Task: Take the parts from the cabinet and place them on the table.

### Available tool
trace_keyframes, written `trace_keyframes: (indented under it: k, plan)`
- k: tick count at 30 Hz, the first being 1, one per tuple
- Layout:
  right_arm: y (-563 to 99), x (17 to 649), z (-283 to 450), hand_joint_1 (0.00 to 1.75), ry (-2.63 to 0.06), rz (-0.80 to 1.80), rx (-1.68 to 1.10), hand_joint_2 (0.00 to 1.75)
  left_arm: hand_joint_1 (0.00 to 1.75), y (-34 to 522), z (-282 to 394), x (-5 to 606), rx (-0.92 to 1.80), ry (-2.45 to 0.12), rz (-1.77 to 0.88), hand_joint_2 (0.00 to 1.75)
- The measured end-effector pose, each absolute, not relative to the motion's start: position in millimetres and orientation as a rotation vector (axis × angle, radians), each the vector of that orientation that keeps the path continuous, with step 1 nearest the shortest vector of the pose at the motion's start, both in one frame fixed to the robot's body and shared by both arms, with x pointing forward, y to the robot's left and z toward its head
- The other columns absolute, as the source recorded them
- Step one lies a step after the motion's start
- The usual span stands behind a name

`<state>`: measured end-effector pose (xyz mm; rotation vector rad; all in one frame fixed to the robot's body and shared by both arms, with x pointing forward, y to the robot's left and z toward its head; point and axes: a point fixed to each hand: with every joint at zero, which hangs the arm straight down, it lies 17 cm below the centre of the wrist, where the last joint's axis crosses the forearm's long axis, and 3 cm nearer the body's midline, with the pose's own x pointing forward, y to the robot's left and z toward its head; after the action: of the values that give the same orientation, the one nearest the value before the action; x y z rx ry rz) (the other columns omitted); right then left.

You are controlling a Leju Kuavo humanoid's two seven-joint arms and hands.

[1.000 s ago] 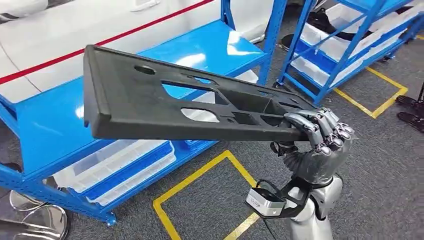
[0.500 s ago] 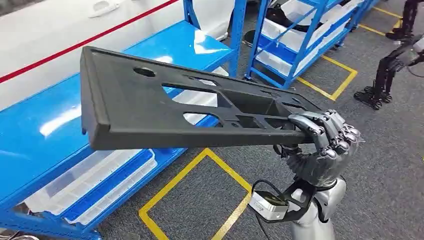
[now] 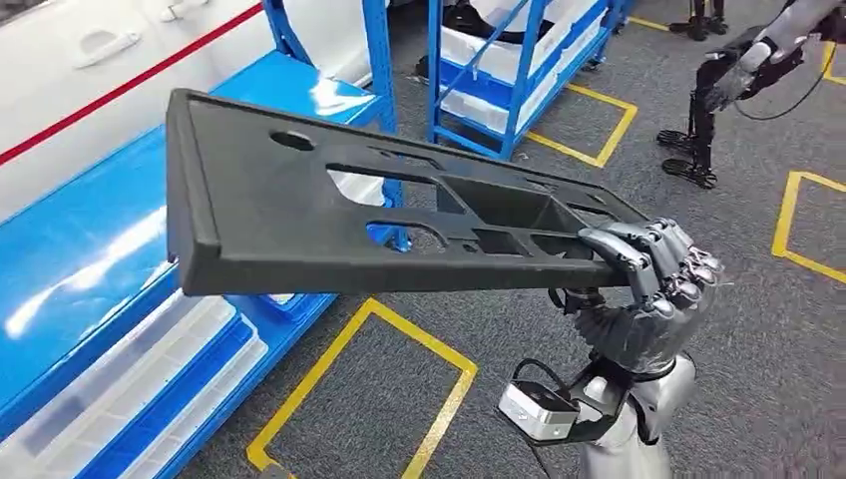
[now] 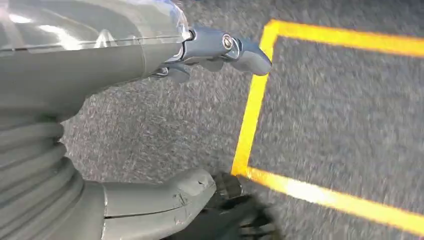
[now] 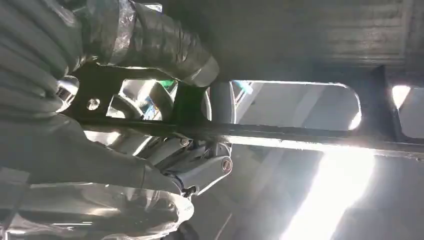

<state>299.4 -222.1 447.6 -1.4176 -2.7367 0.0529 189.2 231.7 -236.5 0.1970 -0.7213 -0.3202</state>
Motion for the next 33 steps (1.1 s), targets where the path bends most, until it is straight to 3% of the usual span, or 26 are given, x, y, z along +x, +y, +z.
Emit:
trace_keyframes:
  k: [11,33]
  plan:
    - [-224,293,450,1.75,-2.735,0.064,-1.461,1.75,0.0,228,-227,217,0.182,-0.768,-0.3,1.75]
    - [-242,278,440,1.75,-2.667,0.069,-1.533,1.75,0.0,223,-235,192,0.153,-0.725,-0.3,1.75]
